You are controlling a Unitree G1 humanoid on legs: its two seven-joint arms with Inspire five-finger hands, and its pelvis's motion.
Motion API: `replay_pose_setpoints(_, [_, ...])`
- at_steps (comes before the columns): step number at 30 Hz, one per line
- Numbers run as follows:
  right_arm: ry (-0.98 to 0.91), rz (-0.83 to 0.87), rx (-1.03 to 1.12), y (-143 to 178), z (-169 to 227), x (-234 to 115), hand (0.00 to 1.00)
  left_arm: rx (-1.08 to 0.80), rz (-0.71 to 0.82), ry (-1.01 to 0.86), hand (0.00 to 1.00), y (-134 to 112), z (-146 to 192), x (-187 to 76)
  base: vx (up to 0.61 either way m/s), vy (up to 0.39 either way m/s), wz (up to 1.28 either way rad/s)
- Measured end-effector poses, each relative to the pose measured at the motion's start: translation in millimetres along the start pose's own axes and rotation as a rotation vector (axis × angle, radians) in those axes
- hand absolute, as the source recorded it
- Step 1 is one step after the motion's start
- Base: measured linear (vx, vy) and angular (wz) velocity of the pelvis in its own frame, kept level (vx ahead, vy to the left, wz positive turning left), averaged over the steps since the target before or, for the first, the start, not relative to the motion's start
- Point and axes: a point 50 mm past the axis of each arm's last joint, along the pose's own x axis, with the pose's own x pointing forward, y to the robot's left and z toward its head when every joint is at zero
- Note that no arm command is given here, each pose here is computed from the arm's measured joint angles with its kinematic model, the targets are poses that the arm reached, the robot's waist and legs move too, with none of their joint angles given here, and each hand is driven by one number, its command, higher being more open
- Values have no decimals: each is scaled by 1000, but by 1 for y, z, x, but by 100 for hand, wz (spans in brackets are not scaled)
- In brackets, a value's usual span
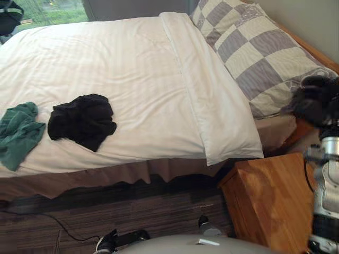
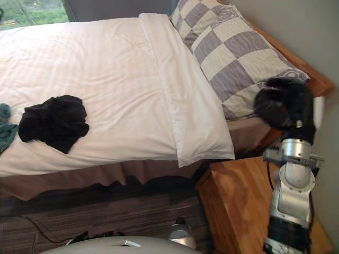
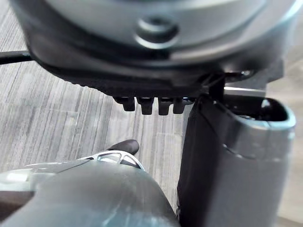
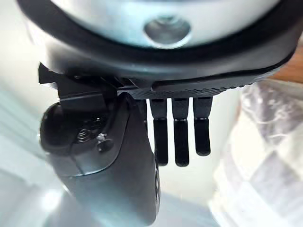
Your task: Tidy up the quilt and then pick up the clothes from the bed and put them into the laundry hamper
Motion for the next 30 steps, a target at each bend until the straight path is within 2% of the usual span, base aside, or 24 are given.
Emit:
replay_pose_setpoints(4, [-92, -154, 302, 19, 11, 20, 0, -11, 24, -26, 100, -3, 8, 2, 12, -7, 22])
replay_pose_setpoints(11, [-95, -299, 747, 41, 27, 58, 0, -91, 33, -98, 100, -18, 21, 2, -16, 19, 12])
replay_pose_setpoints(16, [-124, -305, 826, 46, 40, 70, 0, -136, 19, -138, 100, -23, 27, 1, 12, 6, 9])
replay_pose_setpoints(20, [-94, -304, 821, 49, 35, 73, 0, -137, -4, -171, 100, -29, 35, 0, 41, 0, 17])
replay_pose_setpoints(23, [38, -299, 759, 60, 7, 72, 0, -132, -15, -200, 100, -31, 41, 0, 45, -4, 7])
replay_pose_setpoints(26, [252, -342, 678, 60, -43, 55, 0, -121, -35, -226, 100, -36, 49, 0, 59, -8, 1])
replay_pose_setpoints(28, [407, -375, 650, 57, -80, 24, 0, -109, -46, -243, 100, -39, 56, 1, 48, -11, 3])
replay_pose_setpoints(30, [418, -356, 663, 59, -91, 0, 0, -106, -45, -250, 100, -38, 60, 1, 61, -19, -9])
